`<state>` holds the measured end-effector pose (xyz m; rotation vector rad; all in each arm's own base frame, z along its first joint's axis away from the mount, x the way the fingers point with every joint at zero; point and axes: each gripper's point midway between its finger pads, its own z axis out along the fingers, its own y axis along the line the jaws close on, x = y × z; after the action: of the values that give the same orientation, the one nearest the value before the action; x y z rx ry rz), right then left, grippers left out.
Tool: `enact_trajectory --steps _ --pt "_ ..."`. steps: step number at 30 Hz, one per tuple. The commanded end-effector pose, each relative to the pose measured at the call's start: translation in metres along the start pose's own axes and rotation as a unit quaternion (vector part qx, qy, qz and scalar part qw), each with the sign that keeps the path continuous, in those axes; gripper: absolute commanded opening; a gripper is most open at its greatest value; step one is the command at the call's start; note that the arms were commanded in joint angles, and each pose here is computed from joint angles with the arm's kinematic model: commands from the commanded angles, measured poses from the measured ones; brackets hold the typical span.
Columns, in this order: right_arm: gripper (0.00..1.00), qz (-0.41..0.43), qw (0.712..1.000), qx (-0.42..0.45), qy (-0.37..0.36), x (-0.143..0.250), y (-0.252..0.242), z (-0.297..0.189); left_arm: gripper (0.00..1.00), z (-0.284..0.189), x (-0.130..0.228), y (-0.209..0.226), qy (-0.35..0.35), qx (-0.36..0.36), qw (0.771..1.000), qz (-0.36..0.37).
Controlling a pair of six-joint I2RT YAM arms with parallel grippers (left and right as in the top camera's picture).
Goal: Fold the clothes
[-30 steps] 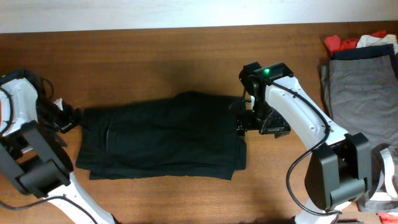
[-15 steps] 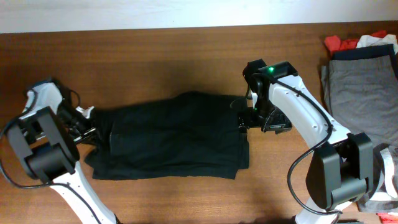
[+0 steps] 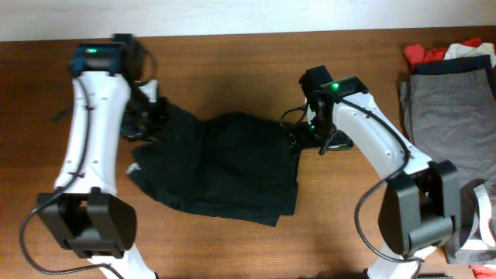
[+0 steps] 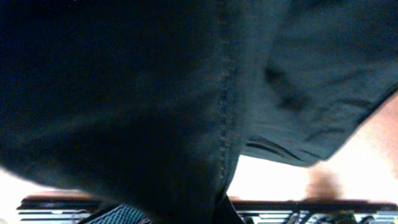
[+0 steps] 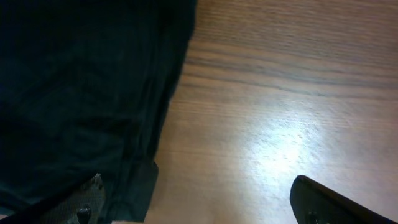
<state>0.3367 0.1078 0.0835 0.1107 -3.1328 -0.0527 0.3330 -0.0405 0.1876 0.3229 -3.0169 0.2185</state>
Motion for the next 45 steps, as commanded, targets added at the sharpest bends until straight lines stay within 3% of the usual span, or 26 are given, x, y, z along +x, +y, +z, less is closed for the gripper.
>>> enact_trajectory --steps 1,3,5,8,10,13,18,23,26,28,29,30,31,32,33,34,35,36,37,40,43,45 --pt "0.99 -0.011 0.999 -0.019 0.037 -0.002 0.006 0.027 0.0 0.0 0.019 -0.072 -0.017 0.029 0.999 0.028" --pt "0.95 -0.009 0.998 -0.021 0.055 -0.001 0.008 0.042 0.0 0.005 0.027 -0.114 -0.033 0.05 0.996 0.07" --pt "0.63 -0.005 0.998 -0.021 0.063 -0.003 0.008 0.055 0.0 0.009 0.035 -0.156 -0.06 0.069 0.989 0.114" --pt "0.34 -0.004 0.997 -0.019 0.075 -0.004 0.008 0.072 0.01 0.008 0.035 -0.189 -0.096 0.09 0.979 0.155" --pt "0.25 -0.002 0.995 -0.015 0.095 -0.001 0.007 0.088 0.0 0.009 0.039 -0.199 -0.1 0.095 0.976 0.168" --pt "0.13 -0.001 0.993 -0.017 0.119 0.004 0.007 0.108 0.0 0.01 0.044 -0.214 -0.11 0.104 0.971 0.187" --pt "0.11 -0.037 0.992 -0.058 0.102 0.001 0.047 0.113 0.0 0.008 0.018 -0.161 -0.111 0.052 0.992 0.037" --pt "0.11 -0.098 0.989 -0.082 0.071 -0.003 0.088 0.115 0.0 0.013 0.047 -0.205 -0.112 0.072 0.984 0.115" --pt "0.12 -0.102 0.989 -0.083 0.069 -0.008 0.084 0.109 0.01 0.017 0.064 -0.219 -0.107 0.073 0.981 0.143" --pt "0.19 -0.082 0.992 -0.089 0.048 -0.037 0.072 0.076 0.03 0.02 0.072 -0.221 -0.1 0.067 0.979 0.163" --pt "0.36 -0.061 0.994 -0.093 0.02 -0.065 0.053 0.038 0.03 0.021 0.078 -0.223 -0.097 0.065 0.978 0.17" --pt "0.62 -0.04 0.994 -0.097 -0.005 -0.084 0.036 0.007 0.03 0.022 0.082 -0.224 -0.093 0.063 0.978 0.175" --pt "0.7 -0.006 0.994 -0.101 -0.04 -0.104 0.005 -0.034 0.05 0.024 0.088 -0.227 -0.089 0.059 0.975 0.194" --pt "0.93 0.017 0.993 -0.101 -0.055 -0.11 -0.015 -0.058 0.12 0.025 0.095 -0.229 -0.084 0.059 0.972 0.214" --pt "0.97 0.032 0.992 -0.1 -0.064 -0.111 -0.029 -0.073 0.22 0.026 0.101 -0.233 -0.078 0.064 0.968 0.23" --pt "0.99 0.052 0.991 -0.105 -0.068 -0.108 -0.047 -0.089 0.36 0.027 0.106 -0.237 -0.076 0.065 0.964 0.247" --pt "0.99 0.066 0.99 -0.104 -0.065 -0.105 -0.058 -0.093 0.44 0.027 0.108 -0.239 -0.077 0.065 0.96 0.26" --pt "0.99 0.079 0.99 -0.103 -0.057 -0.101 -0.068 -0.093 0.69 0.027 0.111 -0.242 -0.076 0.069 0.955 0.277" --pt "0.99 0.084 0.989 -0.112 -0.055 -0.1 -0.07 -0.094 0.79 0.027 0.112 -0.244 -0.078 0.072 0.944 0.312" --pt "0.99 0.089 0.983 -0.152 -0.042 -0.094 -0.06 -0.097 0.79 0.023 0.085 -0.227 -0.101 0.051 0.947 0.299" --pt "0.99 0.094 0.983 -0.159 -0.01 -0.079 -0.056 -0.098 0.76 0.014 0.022 -0.174 -0.127 0.023 0.965 0.229" --pt "0.99 0.095 0.983 -0.159 -0.004 -0.076 -0.056 -0.098 0.84 0.051 -0.016 -0.144 -0.082 0.031 0.97 0.227"
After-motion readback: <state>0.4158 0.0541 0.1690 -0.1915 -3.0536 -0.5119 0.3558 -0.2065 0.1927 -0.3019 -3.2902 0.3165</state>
